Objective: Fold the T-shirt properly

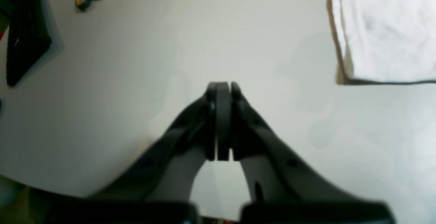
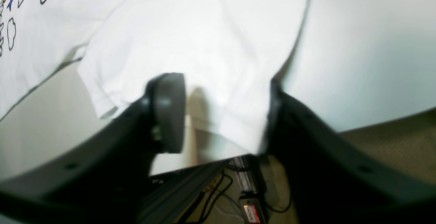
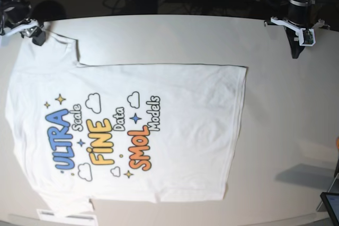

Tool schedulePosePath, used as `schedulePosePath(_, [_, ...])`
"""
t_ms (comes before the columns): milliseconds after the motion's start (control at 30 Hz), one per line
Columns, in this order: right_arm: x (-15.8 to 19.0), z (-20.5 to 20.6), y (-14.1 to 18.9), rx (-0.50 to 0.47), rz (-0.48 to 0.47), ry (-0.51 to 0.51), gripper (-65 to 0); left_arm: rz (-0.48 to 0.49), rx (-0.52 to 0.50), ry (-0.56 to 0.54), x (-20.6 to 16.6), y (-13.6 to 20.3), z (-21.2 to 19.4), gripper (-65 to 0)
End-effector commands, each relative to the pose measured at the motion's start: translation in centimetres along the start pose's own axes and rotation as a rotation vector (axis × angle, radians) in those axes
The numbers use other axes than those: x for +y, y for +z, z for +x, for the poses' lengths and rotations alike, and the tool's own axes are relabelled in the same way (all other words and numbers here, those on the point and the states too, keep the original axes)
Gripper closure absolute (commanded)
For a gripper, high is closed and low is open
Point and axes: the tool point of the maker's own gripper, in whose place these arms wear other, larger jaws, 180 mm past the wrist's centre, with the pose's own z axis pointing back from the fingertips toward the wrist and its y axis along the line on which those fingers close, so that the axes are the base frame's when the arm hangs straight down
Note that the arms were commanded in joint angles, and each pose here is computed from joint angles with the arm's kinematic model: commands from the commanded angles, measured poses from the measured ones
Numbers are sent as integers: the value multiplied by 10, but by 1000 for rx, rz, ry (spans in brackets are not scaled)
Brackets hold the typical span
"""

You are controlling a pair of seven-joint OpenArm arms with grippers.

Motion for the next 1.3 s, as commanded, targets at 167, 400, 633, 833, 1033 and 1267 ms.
schedulePosePath(167, [-1, 2, 3, -2, -3, 14, -23, 9, -20, -6, 5, 0, 5, -3])
schedulePosePath(400, [-1, 2, 3, 0, -3, 14, -4, -91, 116, 174, -17, -18, -6, -252])
schedulePosePath(633, [-1, 3, 3, -2, -3, 15, -3, -308, 150, 432, -51, -29, 16, -506])
schedulePosePath(833, [0, 3, 2, 0, 1, 20, -3, -314, 213, 570, -66, -37, 3, -511])
schedulePosePath(1033, [1, 4, 3, -1, 3, 24, -3, -324, 321, 672, -86, -50, -25, -511])
schedulePosePath(1267, [1, 3, 3, 2, 2, 24, -3, -335, 299, 700, -92, -66, -16, -511])
